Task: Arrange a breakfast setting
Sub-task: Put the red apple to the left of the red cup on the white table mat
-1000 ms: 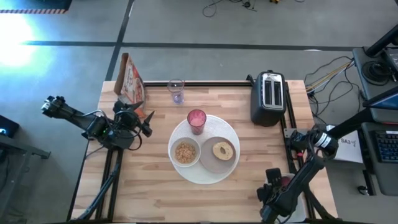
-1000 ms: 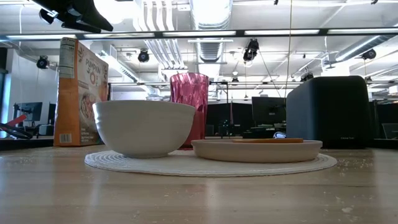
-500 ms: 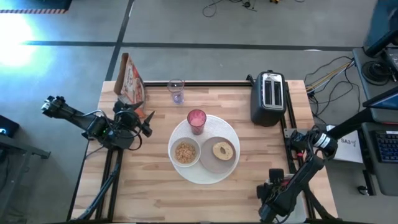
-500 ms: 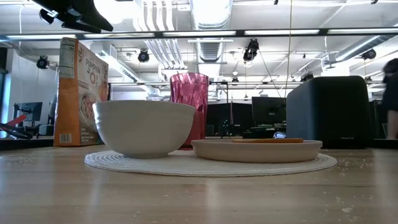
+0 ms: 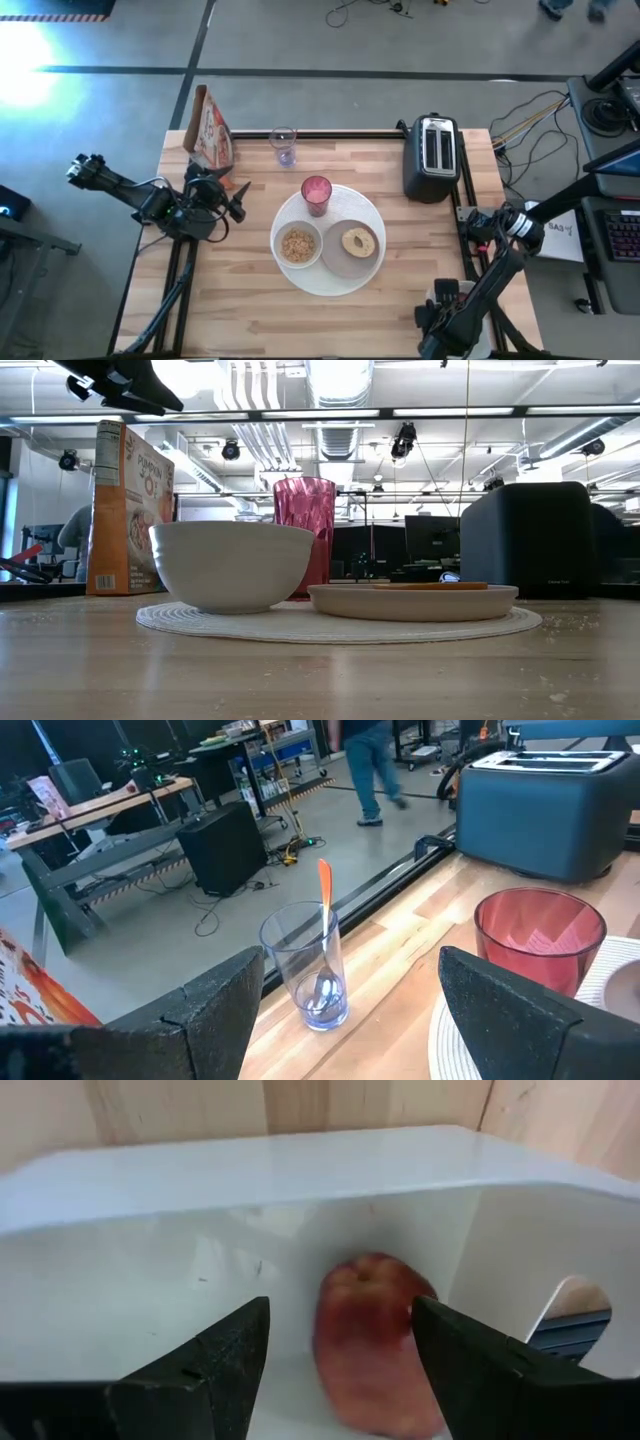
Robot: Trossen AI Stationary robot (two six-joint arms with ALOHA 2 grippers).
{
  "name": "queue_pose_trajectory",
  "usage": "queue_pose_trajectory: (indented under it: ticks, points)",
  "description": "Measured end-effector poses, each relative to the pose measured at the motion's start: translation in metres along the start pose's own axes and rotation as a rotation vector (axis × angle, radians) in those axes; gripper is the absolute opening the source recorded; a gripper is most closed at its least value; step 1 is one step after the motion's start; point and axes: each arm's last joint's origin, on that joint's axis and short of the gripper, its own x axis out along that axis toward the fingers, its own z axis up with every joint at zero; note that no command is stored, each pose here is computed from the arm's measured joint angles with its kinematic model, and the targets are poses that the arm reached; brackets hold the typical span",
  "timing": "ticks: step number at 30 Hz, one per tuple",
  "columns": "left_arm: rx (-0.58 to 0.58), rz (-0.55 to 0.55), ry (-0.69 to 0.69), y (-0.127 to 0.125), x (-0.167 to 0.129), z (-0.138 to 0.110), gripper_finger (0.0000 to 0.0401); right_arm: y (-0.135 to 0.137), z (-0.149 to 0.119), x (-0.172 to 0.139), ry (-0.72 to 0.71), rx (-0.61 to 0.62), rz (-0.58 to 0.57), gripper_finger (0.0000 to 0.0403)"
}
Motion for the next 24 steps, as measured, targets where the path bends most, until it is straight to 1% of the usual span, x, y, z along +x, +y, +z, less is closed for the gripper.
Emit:
queue_pose_trajectory:
  ticks: [5,13,16,21,24]
  points:
    - [0.005,0.001,0.001,-0.001,0.000,0.000,0.0283,0.002,-0.002,-0.006,-0.018,0.022,0.017,0.0235]
    - [0.014,-0.014,0.014,-0.004,0.001,-0.001,0.0283,0.000,-0.006,-0.007,0.001,0.020,-0.006,0.0235]
    - [0.013,-0.022,0.018,-0.004,0.001,-0.002,0.0283,-0.002,-0.014,-0.010,0.028,0.008,-0.018,0.0235]
    - [0.013,-0.023,0.019,-0.004,0.001,-0.002,0.0283,0.000,-0.028,-0.013,0.027,-0.038,-0.015,0.0235]
    - [0.013,-0.023,0.019,-0.004,0.001,-0.002,0.0283,0.000,-0.033,-0.009,0.030,-0.054,-0.024,0.0235]
